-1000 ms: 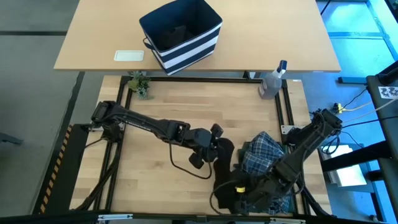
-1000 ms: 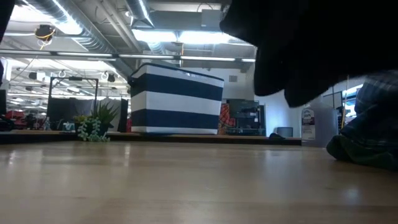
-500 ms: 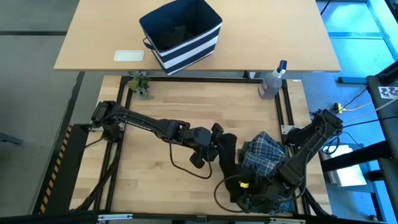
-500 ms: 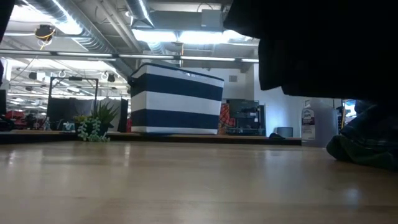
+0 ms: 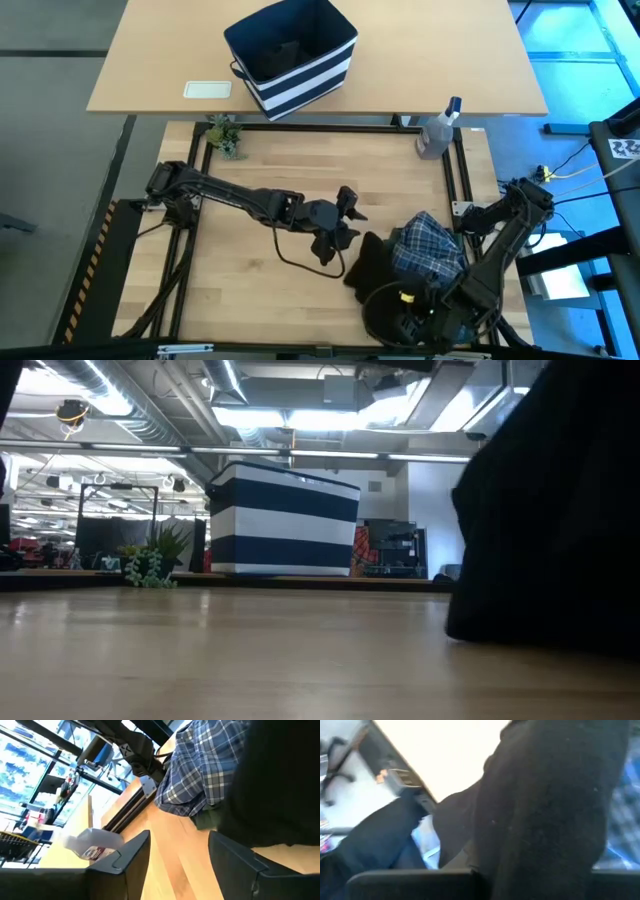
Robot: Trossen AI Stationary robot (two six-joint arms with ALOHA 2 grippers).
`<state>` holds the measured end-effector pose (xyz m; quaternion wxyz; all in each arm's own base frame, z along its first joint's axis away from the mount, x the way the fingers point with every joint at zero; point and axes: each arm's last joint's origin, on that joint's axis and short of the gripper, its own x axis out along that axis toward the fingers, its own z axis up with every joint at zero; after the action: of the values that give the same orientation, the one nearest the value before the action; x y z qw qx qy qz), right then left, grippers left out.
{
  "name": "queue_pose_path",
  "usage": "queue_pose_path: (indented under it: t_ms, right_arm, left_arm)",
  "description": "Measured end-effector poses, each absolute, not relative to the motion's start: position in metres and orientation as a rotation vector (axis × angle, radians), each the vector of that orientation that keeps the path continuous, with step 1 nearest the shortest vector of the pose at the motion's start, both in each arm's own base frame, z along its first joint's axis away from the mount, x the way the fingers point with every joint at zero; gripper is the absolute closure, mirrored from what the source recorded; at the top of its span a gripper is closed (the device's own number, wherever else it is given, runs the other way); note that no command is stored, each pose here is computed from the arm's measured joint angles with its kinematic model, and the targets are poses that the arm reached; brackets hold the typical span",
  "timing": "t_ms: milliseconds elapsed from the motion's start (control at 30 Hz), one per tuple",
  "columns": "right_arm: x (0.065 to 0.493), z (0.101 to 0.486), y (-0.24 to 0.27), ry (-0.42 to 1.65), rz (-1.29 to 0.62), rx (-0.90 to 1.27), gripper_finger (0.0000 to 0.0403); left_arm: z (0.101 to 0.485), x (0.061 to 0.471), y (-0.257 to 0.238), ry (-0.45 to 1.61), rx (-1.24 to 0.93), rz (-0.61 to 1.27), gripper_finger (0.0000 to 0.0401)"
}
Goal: Fold Laundry from Bin
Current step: Stack the folded black shirt on top of the folded blue checkered pants
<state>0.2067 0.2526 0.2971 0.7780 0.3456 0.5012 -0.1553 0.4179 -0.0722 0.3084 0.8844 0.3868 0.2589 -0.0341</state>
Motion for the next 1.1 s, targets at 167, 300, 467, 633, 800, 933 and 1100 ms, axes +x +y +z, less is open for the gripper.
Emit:
queue_pose_path:
  t_ms: [167, 300, 467, 633, 800, 933, 1100]
  right_arm:
    - [0.191, 0.293, 0.247, 1.134, -0.501, 0.743, 0.0362]
    - [0.187, 0.294, 0.242, 1.147, -0.564, 0.713, 0.0362]
    - [0.192, 0.315, 0.240, 1.056, -0.503, 0.649, 0.0362]
    - [0.195, 0.349, 0.235, 0.976, -0.440, 0.594, 0.0362]
    - [0.192, 0.384, 0.229, 0.895, -0.384, 0.563, 0.0362]
    - [0.189, 0.406, 0.227, 0.894, -0.294, 0.556, 0.0362]
    - [0.189, 0.419, 0.235, 1.003, -0.059, 0.555, 0.0362]
  left_arm:
    - [0.312, 0.414, -0.075, 0.541, 0.805, -0.059, 0.0195]
    - [0.312, 0.412, -0.081, 0.559, 0.826, -0.032, 0.0194]
    - [0.307, 0.408, -0.083, 0.623, 0.830, -0.011, 0.0193]
    - [0.315, 0.393, -0.082, 0.698, 0.825, 0.049, 0.0196]
    - [0.342, 0.365, -0.079, 0.703, 0.762, 0.090, 0.0201]
    - [0.364, 0.341, -0.073, 0.693, 0.707, 0.119, 0.0202]
    - [0.370, 0.316, -0.064, 0.680, 0.664, 0.145, 0.0202]
